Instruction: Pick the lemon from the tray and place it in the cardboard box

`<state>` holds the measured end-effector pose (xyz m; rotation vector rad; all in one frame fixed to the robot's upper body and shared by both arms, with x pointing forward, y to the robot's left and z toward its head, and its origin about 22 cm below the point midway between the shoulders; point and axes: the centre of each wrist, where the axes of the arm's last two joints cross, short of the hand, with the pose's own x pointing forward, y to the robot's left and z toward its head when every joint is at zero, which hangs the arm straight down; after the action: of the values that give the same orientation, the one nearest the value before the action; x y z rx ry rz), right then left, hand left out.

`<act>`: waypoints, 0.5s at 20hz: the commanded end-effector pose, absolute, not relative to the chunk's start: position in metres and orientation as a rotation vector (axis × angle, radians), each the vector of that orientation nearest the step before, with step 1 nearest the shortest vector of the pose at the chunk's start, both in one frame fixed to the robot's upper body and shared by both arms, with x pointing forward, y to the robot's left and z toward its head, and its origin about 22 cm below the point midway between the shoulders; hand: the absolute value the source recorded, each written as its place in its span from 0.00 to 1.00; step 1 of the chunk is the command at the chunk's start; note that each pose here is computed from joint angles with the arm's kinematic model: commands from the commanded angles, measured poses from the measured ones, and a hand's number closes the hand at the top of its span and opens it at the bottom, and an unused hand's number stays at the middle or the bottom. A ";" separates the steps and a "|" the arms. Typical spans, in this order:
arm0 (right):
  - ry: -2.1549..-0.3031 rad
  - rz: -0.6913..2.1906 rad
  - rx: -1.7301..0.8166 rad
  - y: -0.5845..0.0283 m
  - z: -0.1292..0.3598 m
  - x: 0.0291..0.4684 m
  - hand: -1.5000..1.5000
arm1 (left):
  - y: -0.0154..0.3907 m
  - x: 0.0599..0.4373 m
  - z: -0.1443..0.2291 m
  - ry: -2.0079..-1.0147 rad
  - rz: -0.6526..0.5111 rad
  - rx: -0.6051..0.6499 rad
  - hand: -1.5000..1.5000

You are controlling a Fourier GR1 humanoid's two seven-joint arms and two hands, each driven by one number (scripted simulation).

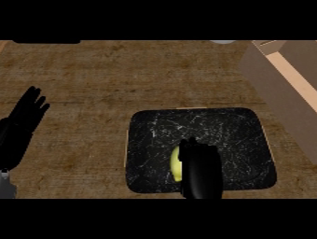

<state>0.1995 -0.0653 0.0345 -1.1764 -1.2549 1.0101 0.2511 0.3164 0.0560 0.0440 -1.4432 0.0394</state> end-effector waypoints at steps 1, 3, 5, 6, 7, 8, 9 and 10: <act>-1.087 1.016 -0.979 -0.093 0.043 0.248 1.00 | 0.310 0.251 0.058 -1.458 0.019 0.030 0.50; -0.994 1.017 -0.882 -0.112 0.045 0.270 1.00 | 0.307 0.254 0.060 -1.464 0.009 0.018 0.50; -0.954 1.033 -0.888 -0.135 0.061 0.305 1.00 | 0.305 0.246 0.049 -1.435 0.024 0.016 0.50; -0.949 1.034 -0.902 -0.134 0.071 0.322 1.00 | 0.316 0.244 0.055 -1.458 0.027 0.017 0.50; -0.955 1.021 -0.932 -0.151 0.069 0.339 1.00 | 0.313 0.250 0.057 -1.430 0.017 0.030 0.50; -0.962 1.038 -0.914 -0.132 0.087 0.354 1.00 | 0.313 0.256 0.064 -1.452 0.027 0.021 0.50; -0.977 1.043 -0.957 -0.147 0.100 0.365 1.00 | 0.312 0.259 0.057 -1.450 0.015 0.042 0.50; -1.031 1.032 -0.981 -0.132 0.110 0.368 1.00 | 0.323 0.256 0.061 -1.444 0.030 0.046 0.50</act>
<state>0.3298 -0.1287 0.0742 -0.9743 -0.9941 1.0449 0.2534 0.3144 0.0585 0.0334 -1.4476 0.0245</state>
